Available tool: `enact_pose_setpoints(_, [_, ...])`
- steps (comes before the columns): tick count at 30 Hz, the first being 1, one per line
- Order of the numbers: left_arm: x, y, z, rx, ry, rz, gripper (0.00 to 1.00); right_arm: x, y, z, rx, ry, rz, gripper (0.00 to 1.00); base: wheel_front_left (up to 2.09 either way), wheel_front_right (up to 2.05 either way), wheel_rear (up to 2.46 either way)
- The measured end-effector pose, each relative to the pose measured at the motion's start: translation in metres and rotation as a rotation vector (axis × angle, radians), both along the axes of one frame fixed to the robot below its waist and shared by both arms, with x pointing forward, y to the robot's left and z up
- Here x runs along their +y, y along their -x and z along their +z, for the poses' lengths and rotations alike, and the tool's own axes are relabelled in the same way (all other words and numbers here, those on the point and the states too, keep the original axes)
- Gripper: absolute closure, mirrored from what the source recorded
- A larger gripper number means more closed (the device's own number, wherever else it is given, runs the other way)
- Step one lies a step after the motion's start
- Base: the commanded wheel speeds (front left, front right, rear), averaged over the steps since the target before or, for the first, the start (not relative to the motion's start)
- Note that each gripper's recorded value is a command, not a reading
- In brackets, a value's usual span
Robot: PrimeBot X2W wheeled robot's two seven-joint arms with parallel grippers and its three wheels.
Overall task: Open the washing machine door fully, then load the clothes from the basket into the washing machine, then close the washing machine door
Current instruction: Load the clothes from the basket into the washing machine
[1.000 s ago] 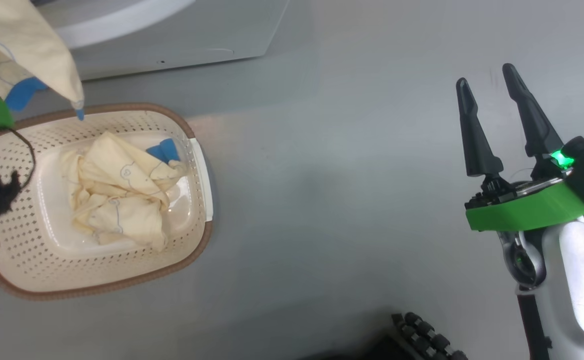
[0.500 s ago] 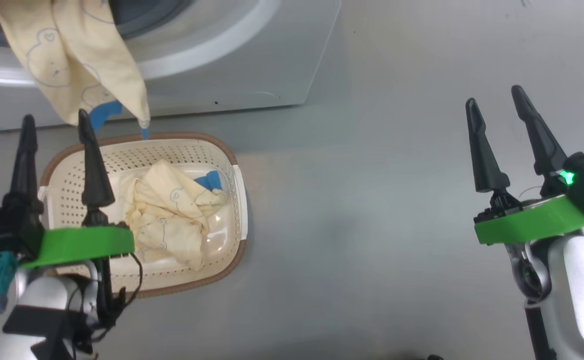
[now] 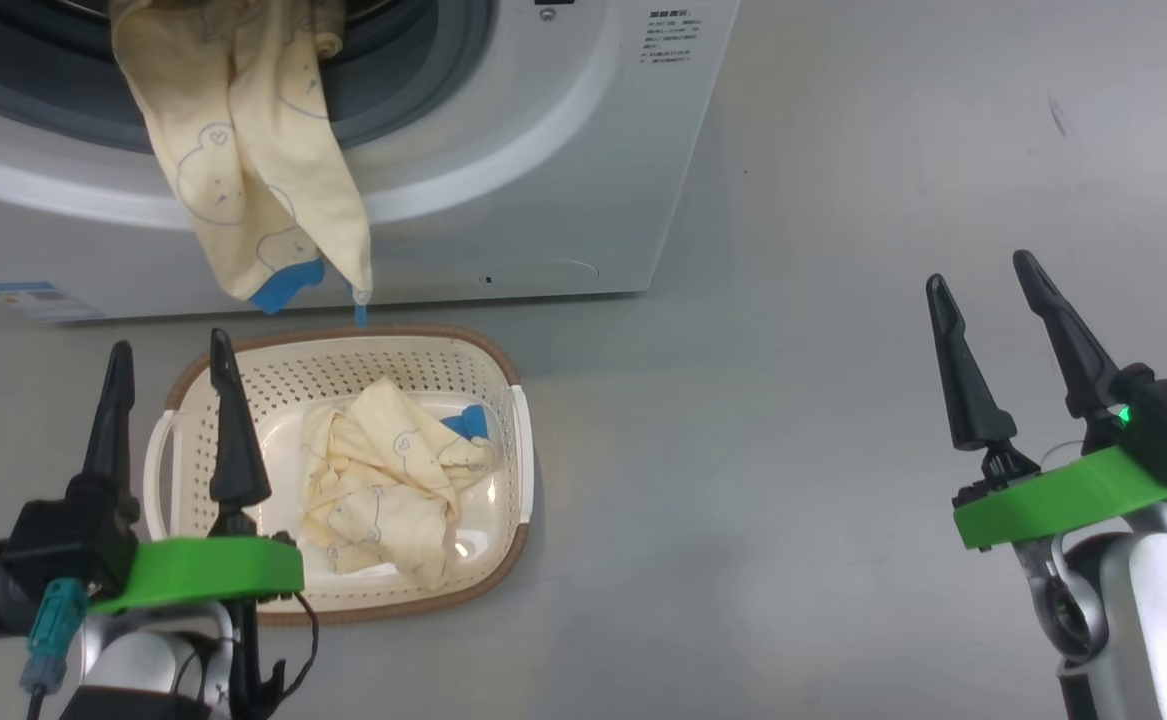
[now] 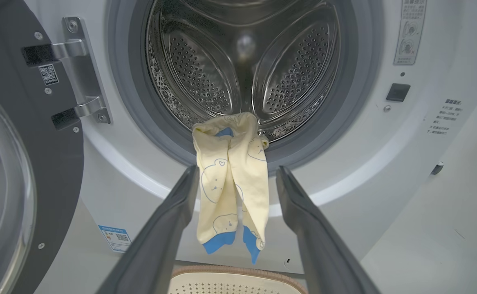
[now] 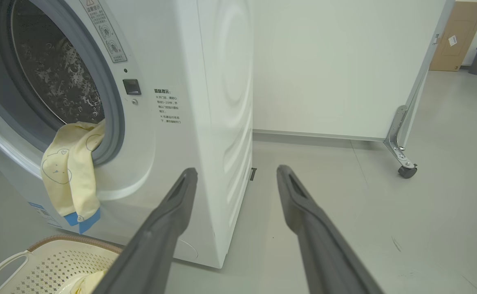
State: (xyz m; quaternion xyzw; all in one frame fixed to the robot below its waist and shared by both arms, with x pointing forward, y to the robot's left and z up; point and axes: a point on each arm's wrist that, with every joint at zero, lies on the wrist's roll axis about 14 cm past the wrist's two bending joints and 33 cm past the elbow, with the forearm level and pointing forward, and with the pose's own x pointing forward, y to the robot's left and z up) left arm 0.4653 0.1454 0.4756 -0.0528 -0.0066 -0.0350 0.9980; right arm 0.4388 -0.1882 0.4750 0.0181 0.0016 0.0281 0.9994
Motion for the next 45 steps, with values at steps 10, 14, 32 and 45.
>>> enact_pose_setpoints(10, [0.003,0.011,0.001,0.011,-0.003,0.006,0.00,0.005,0.006,0.010,-0.012,-0.002,0.013,0.00,0.00,0.00,0.00])
enact_pose_setpoints(14, [0.004,0.012,0.000,0.014,-0.005,0.008,0.00,0.006,0.005,0.011,-0.015,-0.003,0.016,0.00,0.00,0.00,0.00])
enact_pose_setpoints(32, [0.005,0.006,-0.038,0.162,0.039,0.021,0.00,0.013,0.000,0.003,0.003,-0.008,0.036,0.00,0.00,0.00,0.00])
enact_pose_setpoints(45, [-0.017,-0.052,-0.111,0.404,0.071,-0.071,0.00,0.014,-0.014,-0.025,0.056,-0.028,0.038,0.00,0.00,0.00,0.00])
